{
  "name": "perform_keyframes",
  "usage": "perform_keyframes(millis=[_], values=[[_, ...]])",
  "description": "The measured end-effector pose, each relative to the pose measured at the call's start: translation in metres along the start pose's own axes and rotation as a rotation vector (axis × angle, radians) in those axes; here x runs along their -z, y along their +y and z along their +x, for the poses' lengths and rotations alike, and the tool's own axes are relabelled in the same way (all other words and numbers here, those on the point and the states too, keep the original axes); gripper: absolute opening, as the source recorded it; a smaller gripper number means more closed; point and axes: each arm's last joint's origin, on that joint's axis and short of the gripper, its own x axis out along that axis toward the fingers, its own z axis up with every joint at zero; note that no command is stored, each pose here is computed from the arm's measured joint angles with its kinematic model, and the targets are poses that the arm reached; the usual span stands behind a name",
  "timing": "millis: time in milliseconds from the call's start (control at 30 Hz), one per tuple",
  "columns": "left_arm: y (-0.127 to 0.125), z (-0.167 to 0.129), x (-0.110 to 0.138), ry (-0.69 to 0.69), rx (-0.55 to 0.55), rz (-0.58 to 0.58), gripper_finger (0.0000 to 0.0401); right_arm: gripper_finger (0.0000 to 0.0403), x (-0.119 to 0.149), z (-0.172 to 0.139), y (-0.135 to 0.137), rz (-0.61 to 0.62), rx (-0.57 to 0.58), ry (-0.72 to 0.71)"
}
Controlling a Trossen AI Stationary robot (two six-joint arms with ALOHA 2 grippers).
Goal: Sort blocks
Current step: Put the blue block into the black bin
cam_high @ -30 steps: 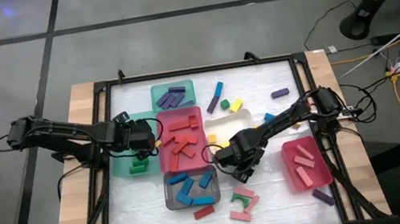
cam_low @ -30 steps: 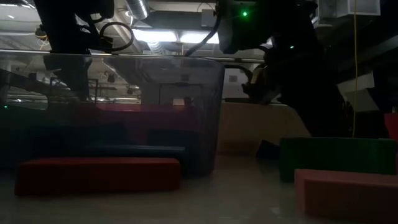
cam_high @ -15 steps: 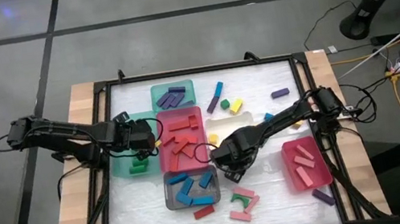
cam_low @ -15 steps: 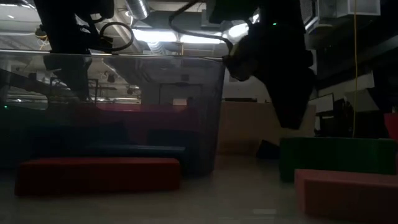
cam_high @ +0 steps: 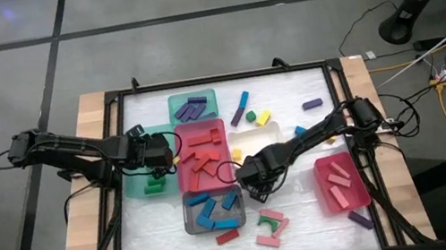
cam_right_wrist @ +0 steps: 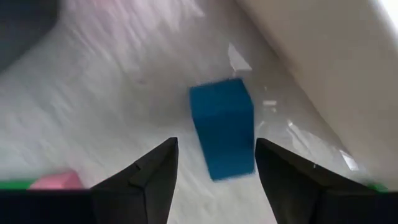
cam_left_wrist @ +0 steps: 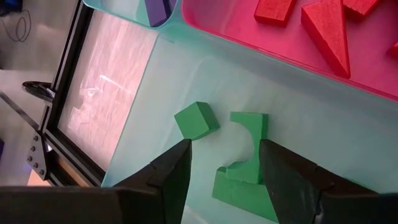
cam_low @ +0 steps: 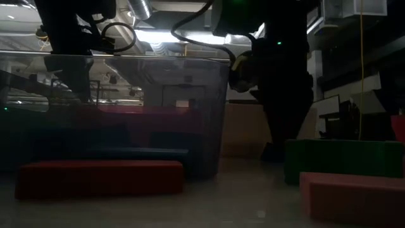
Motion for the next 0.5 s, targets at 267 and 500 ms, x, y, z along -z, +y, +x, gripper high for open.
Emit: perform_keyframes(millis=[267, 500], values=[[0.0000, 0.0000, 0.0000, 0.000, 0.000, 0.022, 0.0175, 0.0214, -0.0015, 0.0037, -0.0015, -0.001, 0.031, -0.067], [0.0000, 0.0000, -0.0001, -0.001, 0.000, 0.022, 0.0175, 0.0214, -0.0017, 0.0076, -0.0017, -0.025, 0.049, -0.063]])
